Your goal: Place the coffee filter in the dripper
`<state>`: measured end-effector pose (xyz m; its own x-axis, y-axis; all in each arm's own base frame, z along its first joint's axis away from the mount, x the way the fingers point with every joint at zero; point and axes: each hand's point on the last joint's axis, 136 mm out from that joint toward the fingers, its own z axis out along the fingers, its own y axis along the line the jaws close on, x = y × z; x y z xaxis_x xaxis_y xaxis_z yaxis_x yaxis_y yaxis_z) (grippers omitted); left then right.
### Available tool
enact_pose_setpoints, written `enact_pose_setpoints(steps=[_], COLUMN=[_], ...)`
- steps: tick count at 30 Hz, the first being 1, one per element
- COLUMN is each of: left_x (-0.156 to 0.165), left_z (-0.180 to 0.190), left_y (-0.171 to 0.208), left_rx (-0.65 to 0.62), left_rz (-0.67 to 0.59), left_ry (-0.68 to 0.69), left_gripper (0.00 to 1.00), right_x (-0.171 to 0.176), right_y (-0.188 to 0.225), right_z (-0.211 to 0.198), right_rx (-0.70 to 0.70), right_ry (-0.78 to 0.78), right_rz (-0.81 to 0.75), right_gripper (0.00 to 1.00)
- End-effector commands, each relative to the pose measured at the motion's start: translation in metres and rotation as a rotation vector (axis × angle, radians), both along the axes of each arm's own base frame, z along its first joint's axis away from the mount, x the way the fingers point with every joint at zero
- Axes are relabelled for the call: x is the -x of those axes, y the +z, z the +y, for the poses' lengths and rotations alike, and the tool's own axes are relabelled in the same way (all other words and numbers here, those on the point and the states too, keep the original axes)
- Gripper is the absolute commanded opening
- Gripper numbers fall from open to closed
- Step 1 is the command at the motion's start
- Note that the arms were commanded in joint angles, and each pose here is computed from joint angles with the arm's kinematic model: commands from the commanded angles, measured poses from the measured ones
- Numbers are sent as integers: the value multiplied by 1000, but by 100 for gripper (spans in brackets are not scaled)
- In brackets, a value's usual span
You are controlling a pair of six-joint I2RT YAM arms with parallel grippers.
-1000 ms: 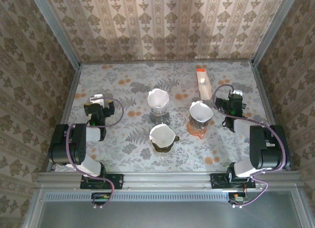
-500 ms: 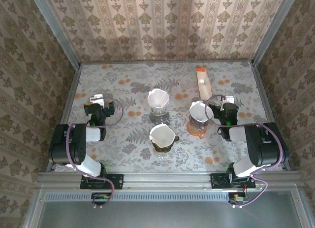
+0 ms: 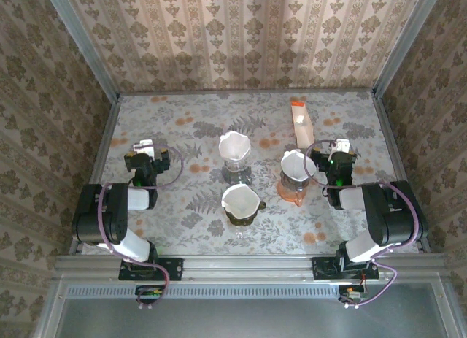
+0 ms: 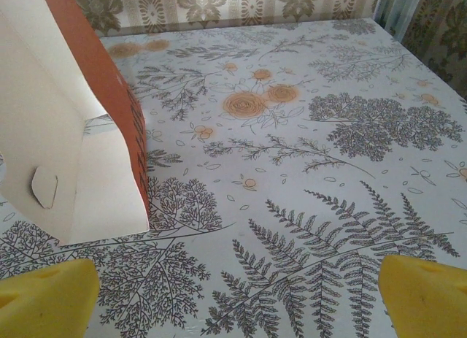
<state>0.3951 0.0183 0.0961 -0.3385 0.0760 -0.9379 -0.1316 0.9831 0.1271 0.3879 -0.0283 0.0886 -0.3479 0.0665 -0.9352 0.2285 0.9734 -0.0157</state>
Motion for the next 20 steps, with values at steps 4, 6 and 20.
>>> enact_pose_setpoints(steps=[4, 6, 20], left_x=[-1, -1, -1], left_z=[0, 0, 0], left_y=[3, 3, 3], left_rx=[-2, -2, -3], left_rz=[-19, -19, -19], left_ry=[-6, -6, -4], left_gripper=[100, 100, 100], right_x=[-4, -5, -5], right_y=[12, 12, 13], right_z=[-1, -1, -1], right_rx=[9, 10, 10], right_ry=[-15, -15, -13], right_rz=[-45, -44, -45], right_gripper=[100, 100, 100])
